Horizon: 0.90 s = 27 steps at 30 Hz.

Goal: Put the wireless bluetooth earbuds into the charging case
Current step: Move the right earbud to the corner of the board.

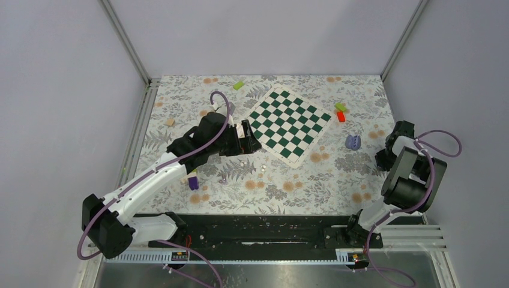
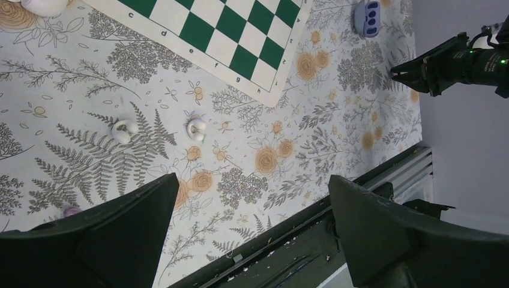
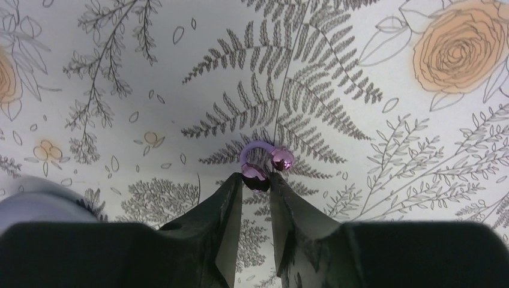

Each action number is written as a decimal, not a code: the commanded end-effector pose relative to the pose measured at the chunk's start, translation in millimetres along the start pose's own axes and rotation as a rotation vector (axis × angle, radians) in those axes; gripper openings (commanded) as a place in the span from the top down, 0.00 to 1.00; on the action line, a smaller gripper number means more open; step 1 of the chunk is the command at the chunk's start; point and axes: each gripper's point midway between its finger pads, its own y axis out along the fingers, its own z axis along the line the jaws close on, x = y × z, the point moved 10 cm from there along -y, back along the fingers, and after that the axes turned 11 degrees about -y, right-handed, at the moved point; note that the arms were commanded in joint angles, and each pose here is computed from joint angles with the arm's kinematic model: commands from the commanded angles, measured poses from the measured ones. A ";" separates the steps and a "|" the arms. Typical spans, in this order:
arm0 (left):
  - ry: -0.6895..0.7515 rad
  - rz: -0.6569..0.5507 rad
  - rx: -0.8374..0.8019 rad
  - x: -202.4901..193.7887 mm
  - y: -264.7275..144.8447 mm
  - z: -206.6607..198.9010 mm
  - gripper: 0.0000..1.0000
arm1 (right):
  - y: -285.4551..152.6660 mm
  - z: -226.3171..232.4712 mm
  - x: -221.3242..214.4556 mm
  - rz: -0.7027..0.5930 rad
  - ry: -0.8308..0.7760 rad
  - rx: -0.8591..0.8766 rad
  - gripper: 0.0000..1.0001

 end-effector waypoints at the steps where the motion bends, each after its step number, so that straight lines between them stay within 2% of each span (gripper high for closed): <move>1: 0.033 -0.053 -0.023 7.4 -15.9 -6.8 0.01 | -17.3 -3.3 -2.2 -0.024 0.004 0.062 0.70; 5: 0.093 -0.110 0.050 16.6 -25.7 -5.1 0.01 | -29.4 -3.3 -13.4 -0.006 0.007 0.164 0.71; 10: 0.139 -0.175 0.065 23.4 -38.8 -5.7 0.01 | -50.3 -3.0 -30.5 -0.030 0.001 0.291 0.82; 12: 0.152 -0.189 0.073 24.8 -41.4 -4.3 0.01 | -60.4 1.8 -41.0 -0.025 -0.034 0.344 0.83; 17: 0.168 -0.220 0.134 29.8 -43.4 2.1 0.01 | -108.4 37.1 -82.4 -0.061 -0.273 0.446 0.82; 23: 0.092 -0.239 0.232 39.0 -47.5 13.3 0.01 | -161.1 83.5 -163.2 -0.048 -0.552 0.615 0.82; 27: 0.043 -0.243 0.243 40.1 -50.3 24.7 0.01 | -181.3 109.4 -212.8 -0.026 -0.725 0.659 0.82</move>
